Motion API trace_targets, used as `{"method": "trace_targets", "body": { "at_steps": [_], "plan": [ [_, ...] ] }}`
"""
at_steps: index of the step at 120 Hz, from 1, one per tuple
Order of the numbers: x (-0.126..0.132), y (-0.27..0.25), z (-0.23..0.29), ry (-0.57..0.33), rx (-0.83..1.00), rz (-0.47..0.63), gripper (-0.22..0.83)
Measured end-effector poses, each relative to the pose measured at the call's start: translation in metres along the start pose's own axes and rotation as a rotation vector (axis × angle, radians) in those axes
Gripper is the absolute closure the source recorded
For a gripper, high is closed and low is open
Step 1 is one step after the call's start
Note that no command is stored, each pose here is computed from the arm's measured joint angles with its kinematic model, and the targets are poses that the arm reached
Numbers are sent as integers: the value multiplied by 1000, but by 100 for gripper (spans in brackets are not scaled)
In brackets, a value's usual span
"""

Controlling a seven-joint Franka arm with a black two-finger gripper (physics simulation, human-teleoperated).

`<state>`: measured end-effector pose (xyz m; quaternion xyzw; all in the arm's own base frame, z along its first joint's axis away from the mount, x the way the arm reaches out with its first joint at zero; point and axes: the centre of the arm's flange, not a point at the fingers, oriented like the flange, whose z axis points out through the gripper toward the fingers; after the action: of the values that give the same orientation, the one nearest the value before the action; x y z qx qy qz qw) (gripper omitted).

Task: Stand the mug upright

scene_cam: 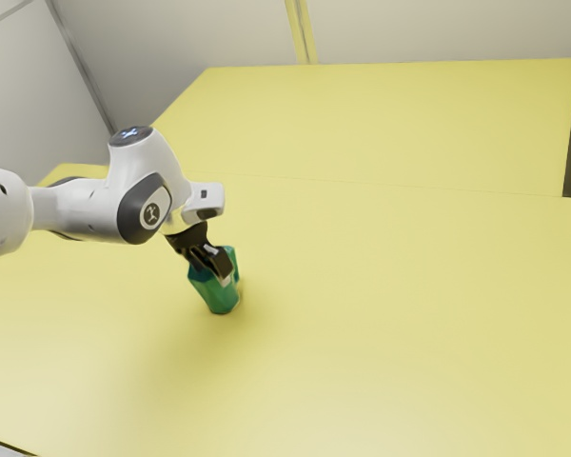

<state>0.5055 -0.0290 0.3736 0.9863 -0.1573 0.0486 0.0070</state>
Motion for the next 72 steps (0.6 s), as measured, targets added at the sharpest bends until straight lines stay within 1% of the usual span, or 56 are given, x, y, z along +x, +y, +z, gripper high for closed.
{"method": "trace_targets", "body": {
  "at_steps": [13, 29, 51, 61, 72],
  "plan": [
    [5, 7, -17, 14, 18, 0, 8],
    [19, 7, -51, 30, 28, -18, 4],
    [63, -1, -152, 111, 26, -59, 2],
    [68, -10, -190, 119, 13, -86, 1],
    [69, -20, -219, 99, -8, -106, 1]
  ]
}}
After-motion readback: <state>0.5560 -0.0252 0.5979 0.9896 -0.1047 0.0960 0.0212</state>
